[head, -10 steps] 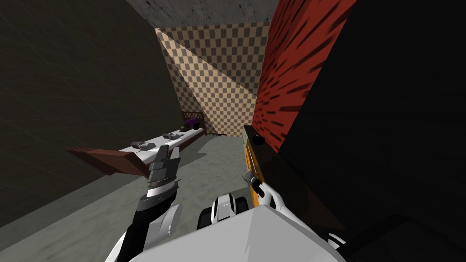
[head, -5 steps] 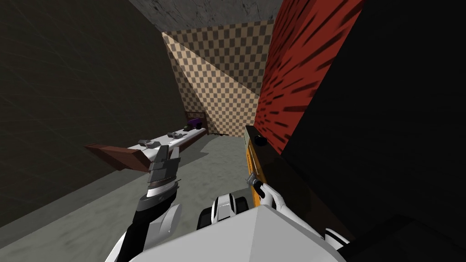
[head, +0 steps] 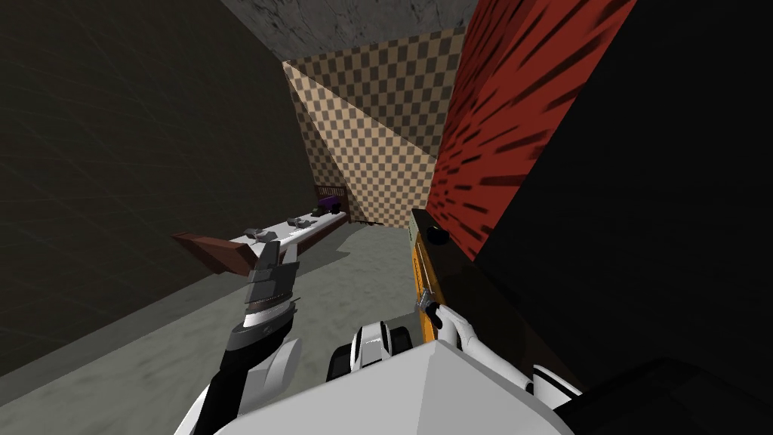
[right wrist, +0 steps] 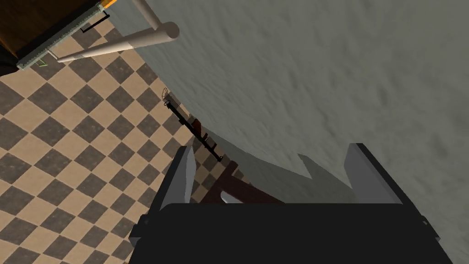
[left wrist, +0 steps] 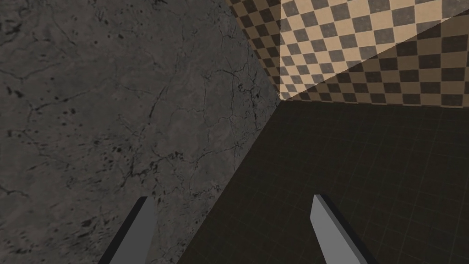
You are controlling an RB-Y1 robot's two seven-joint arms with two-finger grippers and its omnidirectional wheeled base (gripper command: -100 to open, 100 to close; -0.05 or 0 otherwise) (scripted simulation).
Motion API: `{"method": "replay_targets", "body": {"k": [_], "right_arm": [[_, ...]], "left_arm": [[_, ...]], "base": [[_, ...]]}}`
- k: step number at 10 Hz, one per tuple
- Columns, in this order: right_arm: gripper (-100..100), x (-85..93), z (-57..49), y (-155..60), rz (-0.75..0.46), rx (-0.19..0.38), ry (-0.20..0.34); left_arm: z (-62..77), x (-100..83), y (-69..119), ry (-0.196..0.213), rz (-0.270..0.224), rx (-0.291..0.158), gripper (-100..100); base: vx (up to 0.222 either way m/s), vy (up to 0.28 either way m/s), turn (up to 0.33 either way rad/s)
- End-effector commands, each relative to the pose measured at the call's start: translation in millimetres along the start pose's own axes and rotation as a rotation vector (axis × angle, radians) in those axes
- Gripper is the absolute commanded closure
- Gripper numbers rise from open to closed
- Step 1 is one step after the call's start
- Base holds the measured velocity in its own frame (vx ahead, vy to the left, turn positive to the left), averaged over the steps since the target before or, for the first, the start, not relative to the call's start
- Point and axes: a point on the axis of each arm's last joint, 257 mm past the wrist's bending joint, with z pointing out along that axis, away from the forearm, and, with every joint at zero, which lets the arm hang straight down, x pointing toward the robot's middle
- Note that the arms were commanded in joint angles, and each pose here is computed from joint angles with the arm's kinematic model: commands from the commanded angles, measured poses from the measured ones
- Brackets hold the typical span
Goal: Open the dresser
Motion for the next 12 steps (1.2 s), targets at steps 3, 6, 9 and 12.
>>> {"method": "replay_targets", "body": {"k": [3, 6, 9, 12], "right_arm": [[-100, 52.8, 2.6, -13.7, -0.162, 0.011, 0.122], [-100, 84.1, 1.5, -25.6, -0.26, 0.016, 0.198], [-100, 106.3, -0.7, -35.8, -0.33, 0.018, 0.253], [-100, 113.8, -2.4, -36.1, -0.356, 0.014, 0.27]], "left_arm": [[0.0, 0.0, 0.0, 0.0, 0.0, 0.0, 0], [0.0, 0.0, 0.0, 0.0, 0.0, 0.0, 0], [0.0, 0.0, 0.0, 0.0, 0.0, 0.0, 0], [0.0, 0.0, 0.0, 0.0, 0.0, 0.0, 0]], "base": [[0.007, -0.005, 0.033], [0.007, -0.007, 0.073], [0.009, -0.007, 0.071], [-0.002, 0.009, 0.026]]}}
